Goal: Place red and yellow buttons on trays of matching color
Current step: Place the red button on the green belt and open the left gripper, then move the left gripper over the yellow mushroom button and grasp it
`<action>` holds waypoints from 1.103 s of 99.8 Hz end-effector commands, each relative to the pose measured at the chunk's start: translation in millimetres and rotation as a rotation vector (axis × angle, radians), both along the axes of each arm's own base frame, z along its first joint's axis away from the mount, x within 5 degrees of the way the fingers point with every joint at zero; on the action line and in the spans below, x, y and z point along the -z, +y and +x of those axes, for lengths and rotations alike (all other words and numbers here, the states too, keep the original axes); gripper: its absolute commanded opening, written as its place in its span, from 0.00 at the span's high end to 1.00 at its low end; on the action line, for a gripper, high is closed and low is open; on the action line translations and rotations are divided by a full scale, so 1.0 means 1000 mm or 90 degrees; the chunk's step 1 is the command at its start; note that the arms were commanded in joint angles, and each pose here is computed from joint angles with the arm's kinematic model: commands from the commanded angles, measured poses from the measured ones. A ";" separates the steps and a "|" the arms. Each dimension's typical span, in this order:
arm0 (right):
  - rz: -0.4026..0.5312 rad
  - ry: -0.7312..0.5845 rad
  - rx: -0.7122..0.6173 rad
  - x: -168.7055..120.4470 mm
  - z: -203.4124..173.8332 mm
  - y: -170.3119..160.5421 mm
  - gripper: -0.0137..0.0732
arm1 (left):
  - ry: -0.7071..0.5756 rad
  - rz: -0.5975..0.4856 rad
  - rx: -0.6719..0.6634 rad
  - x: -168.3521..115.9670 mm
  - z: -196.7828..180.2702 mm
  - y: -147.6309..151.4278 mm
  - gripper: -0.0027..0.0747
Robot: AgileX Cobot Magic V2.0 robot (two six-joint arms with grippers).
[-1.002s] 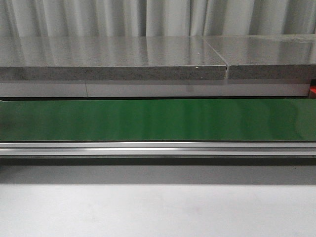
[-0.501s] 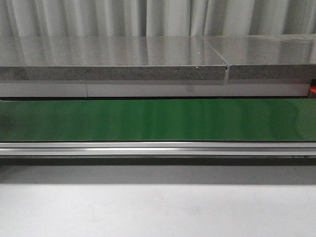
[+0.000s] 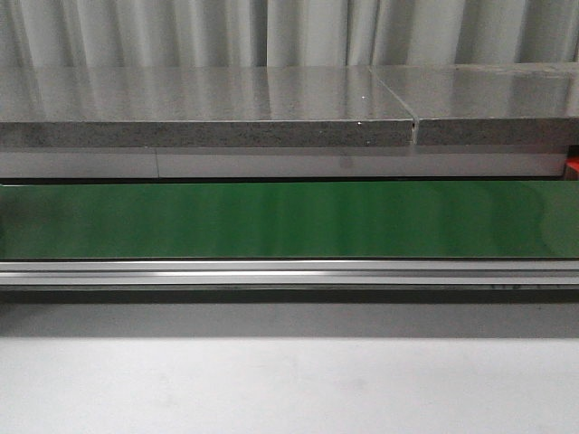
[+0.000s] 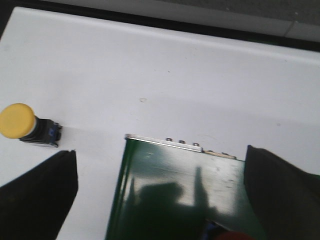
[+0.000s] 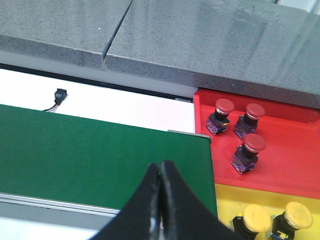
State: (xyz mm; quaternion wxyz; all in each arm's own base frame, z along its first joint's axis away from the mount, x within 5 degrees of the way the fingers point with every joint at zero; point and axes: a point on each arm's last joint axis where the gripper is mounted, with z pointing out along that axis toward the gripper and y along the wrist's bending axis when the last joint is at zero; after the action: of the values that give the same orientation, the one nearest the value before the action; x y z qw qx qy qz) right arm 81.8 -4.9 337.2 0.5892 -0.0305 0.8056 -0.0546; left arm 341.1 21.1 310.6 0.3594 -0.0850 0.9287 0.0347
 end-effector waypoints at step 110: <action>-0.013 -0.060 -0.006 -0.014 0.001 0.000 0.92 | 0.029 -0.045 -0.201 0.090 0.076 0.136 0.12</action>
State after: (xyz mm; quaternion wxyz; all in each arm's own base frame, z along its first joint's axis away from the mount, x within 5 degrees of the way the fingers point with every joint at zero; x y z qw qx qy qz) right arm 81.8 -4.9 337.2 0.5892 -0.0305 0.8056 -0.0546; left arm 412.7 154.9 192.3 0.2775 -0.2397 0.9285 0.0592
